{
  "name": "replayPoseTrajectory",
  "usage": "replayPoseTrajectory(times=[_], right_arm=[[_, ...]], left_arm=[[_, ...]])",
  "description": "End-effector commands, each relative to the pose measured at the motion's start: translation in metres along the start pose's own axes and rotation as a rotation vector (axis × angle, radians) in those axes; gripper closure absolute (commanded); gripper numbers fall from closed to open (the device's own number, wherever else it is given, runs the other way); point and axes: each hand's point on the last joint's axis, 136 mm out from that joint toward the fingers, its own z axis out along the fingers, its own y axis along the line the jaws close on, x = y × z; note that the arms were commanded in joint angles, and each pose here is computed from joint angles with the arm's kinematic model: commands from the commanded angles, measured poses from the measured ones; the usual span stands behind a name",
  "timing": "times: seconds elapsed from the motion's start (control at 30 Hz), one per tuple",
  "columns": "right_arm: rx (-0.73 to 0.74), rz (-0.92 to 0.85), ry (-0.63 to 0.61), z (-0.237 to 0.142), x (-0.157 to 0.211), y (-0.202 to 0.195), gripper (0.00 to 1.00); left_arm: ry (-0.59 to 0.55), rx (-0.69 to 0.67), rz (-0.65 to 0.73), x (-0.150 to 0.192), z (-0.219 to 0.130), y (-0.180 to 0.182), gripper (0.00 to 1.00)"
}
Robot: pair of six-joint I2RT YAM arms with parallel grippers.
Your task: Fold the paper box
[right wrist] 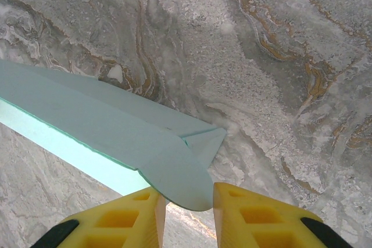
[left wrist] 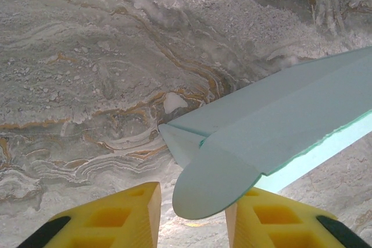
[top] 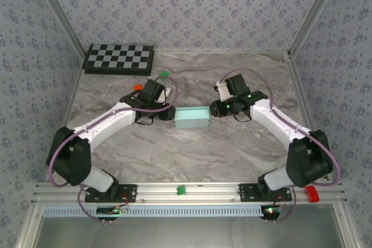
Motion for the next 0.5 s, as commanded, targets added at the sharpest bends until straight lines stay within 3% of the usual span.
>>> replayPoseTrajectory(times=[0.0, 0.47], right_arm=[[-0.021, 0.006, 0.033, 0.0045, 0.007, 0.0052, 0.71], [-0.007, 0.0, 0.034, 0.0045, 0.0068, 0.0034, 0.67]], left_arm=[[-0.023, 0.036, 0.011, -0.0111, -0.005, -0.0123, 0.67], [-0.065, 0.045, 0.03, -0.0191, -0.0102, -0.0154, 0.64]])
